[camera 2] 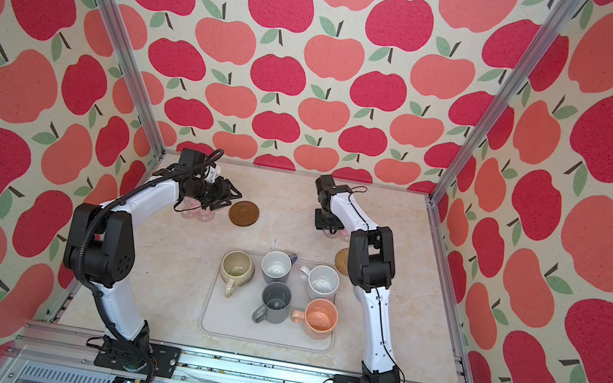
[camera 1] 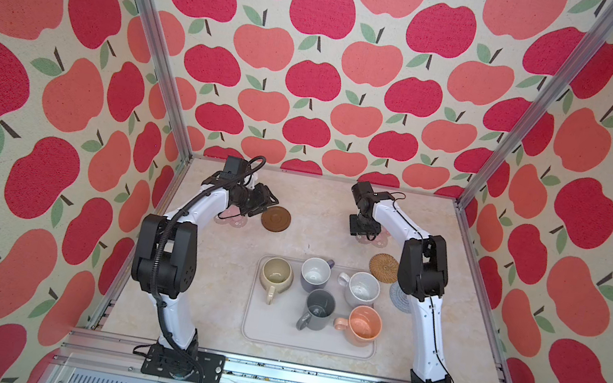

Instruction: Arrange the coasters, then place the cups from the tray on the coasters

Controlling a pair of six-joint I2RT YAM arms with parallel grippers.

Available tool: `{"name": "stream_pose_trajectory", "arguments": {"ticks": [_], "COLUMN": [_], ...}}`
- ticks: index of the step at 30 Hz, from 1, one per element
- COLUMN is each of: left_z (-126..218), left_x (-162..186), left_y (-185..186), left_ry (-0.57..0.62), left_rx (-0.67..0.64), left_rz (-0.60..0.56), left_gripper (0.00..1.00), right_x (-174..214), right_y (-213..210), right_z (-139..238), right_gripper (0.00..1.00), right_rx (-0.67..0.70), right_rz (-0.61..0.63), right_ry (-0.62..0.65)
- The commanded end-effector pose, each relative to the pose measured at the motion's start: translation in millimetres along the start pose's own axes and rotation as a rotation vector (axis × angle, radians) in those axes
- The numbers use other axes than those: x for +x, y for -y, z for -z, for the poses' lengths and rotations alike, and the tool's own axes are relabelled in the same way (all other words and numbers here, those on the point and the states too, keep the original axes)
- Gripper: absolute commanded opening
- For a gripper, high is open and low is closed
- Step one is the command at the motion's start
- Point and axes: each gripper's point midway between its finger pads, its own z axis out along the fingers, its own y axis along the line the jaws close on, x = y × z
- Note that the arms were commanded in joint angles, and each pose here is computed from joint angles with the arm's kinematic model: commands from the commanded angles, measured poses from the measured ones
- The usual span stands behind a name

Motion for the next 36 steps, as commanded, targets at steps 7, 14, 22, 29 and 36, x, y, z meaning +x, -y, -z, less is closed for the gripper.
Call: {"name": "stream_pose_trajectory", "arguments": {"ticks": [7,14,22,29,36], "left_z": [-1.5,-22.5,-90.6,-149.1,-190.2], "left_x": [-0.9,7.1,31.6,50.8,59.5], "left_y": [3.9,14.0,59.9,95.4,122.7], "left_ry": [-0.005,-0.046,-0.153,-0.174,-0.167], "left_rx": [0.011,0.008,0.046,0.124,0.220], "left_rz": [-0.011,-0.030,-0.105,-0.136,-0.170], "left_gripper": [0.54,0.54,0.54,0.53,0.53], "right_x": [34.0,31.4,8.5,-1.4,-12.9], "right_y": [34.3,32.7,53.5,104.1,130.8], "right_z": [-18.3,4.4,44.0,40.1,21.7], "right_gripper": [0.53,0.53,0.55,0.55,0.56], "right_rx": [0.011,-0.049,-0.080,-0.130,-0.240], "right_rz": [-0.091,-0.075,-0.063,-0.163,-0.235], "right_ry": [-0.086,-0.024,0.112,0.154,0.200]}}
